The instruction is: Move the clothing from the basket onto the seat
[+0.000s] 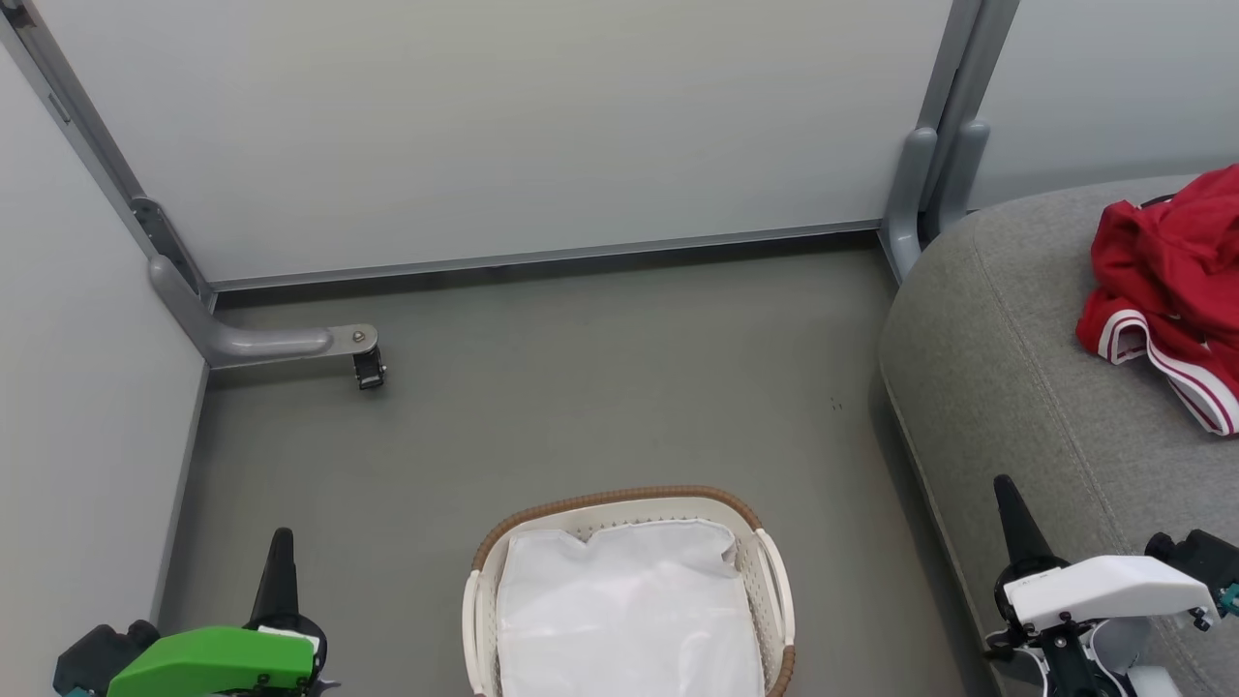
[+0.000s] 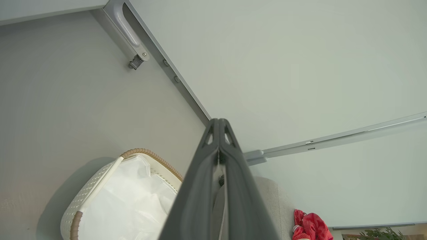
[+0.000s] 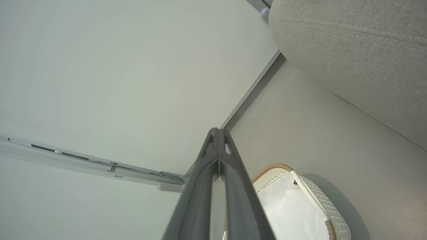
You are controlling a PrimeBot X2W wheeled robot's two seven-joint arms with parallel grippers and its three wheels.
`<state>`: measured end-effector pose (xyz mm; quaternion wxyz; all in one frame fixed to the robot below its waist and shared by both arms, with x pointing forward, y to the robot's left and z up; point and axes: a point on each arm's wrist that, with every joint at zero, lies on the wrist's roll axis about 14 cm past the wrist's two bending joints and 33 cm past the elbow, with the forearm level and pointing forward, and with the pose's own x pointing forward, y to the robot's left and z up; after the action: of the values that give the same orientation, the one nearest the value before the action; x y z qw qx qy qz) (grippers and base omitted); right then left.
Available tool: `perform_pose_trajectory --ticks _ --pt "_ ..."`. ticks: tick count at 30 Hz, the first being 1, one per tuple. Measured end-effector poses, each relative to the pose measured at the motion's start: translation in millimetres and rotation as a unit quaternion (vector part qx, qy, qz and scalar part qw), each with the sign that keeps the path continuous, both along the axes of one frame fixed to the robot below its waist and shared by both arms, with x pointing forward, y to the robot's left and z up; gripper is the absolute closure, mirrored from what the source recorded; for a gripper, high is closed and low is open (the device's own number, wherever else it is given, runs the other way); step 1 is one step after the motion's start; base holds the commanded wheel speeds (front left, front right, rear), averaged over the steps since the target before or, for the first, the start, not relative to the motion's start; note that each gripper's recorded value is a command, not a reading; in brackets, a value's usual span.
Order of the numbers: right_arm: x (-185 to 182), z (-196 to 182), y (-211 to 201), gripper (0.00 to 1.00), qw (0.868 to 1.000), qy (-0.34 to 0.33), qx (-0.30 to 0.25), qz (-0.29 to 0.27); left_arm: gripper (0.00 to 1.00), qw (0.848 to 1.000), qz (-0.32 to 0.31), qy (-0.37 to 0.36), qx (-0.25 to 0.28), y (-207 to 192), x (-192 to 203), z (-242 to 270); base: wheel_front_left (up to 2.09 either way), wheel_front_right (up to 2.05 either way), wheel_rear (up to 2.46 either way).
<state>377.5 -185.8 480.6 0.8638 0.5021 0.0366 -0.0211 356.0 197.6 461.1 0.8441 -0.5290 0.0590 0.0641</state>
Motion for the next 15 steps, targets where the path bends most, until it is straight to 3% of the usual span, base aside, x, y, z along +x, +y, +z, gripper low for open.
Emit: perform_pose_trajectory --ticks 15 --pt "2.8 5.2 -4.3 1.0 0.997 -0.006 0.074 -0.008 1.0 0.998 0.003 -0.02 -0.065 1.2 9.3 10.7 0.0 0.0 0.0"
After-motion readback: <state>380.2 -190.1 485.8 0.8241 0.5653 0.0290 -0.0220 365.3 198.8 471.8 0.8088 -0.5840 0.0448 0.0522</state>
